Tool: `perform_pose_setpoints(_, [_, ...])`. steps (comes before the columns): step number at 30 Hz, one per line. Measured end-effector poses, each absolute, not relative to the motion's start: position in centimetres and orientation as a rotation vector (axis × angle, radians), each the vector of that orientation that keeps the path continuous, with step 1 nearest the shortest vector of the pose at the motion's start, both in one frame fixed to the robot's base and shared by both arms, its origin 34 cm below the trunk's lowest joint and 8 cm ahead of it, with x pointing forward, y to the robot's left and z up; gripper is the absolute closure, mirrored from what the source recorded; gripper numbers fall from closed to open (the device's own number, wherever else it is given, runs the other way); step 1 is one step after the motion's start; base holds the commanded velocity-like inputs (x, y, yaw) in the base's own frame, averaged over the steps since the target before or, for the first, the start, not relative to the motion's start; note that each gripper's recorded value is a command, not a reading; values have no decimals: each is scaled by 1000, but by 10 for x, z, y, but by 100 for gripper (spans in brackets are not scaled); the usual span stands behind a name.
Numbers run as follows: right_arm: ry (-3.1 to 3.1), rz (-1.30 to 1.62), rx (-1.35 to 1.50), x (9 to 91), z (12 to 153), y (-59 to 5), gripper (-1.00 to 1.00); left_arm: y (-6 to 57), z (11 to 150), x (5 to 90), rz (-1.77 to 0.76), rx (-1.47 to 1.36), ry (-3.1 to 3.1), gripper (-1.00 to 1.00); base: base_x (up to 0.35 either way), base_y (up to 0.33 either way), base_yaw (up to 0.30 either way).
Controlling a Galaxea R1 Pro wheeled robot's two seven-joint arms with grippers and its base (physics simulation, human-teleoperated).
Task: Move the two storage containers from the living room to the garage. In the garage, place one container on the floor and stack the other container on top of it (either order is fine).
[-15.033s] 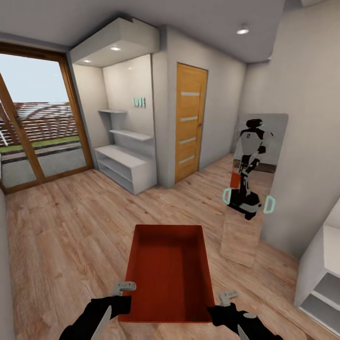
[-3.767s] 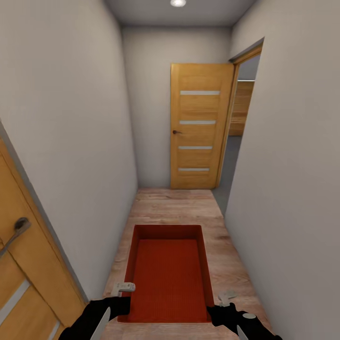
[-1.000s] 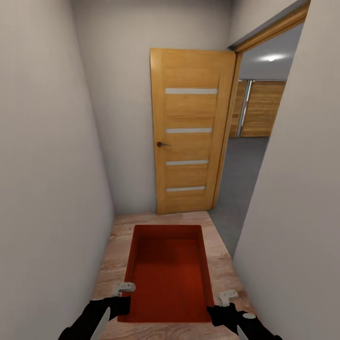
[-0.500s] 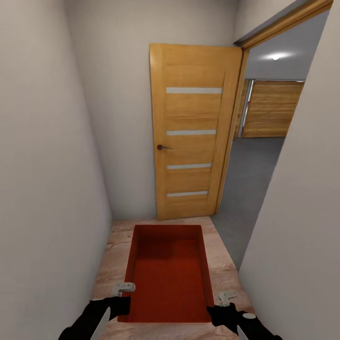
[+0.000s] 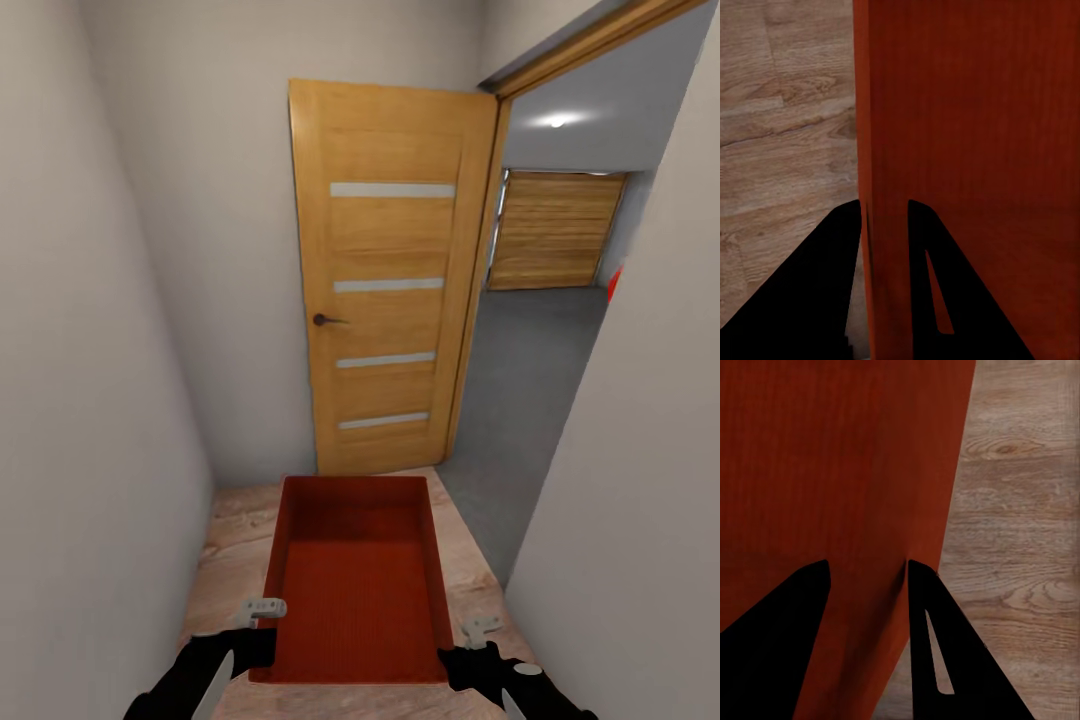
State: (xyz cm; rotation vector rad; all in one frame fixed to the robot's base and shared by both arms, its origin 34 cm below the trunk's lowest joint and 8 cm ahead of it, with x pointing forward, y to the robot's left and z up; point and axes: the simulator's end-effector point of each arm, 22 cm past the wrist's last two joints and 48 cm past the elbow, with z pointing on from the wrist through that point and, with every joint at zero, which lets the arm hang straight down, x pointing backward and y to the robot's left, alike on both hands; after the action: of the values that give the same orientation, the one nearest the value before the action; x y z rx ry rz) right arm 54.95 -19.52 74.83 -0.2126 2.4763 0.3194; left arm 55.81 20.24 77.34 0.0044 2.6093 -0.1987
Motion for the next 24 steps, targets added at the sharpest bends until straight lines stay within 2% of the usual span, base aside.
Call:
perform_pose_setpoints(9, [2477, 320, -213, 549, 748, -195, 100, 203, 773, 558, -199, 3, 2610, 100, 297, 204, -28])
perform_pose_setpoints(24, [2473, 319, -213, 550, 750, -195, 100, 202, 775, 559, -199, 5, 2606, 100, 292, 202, -251])
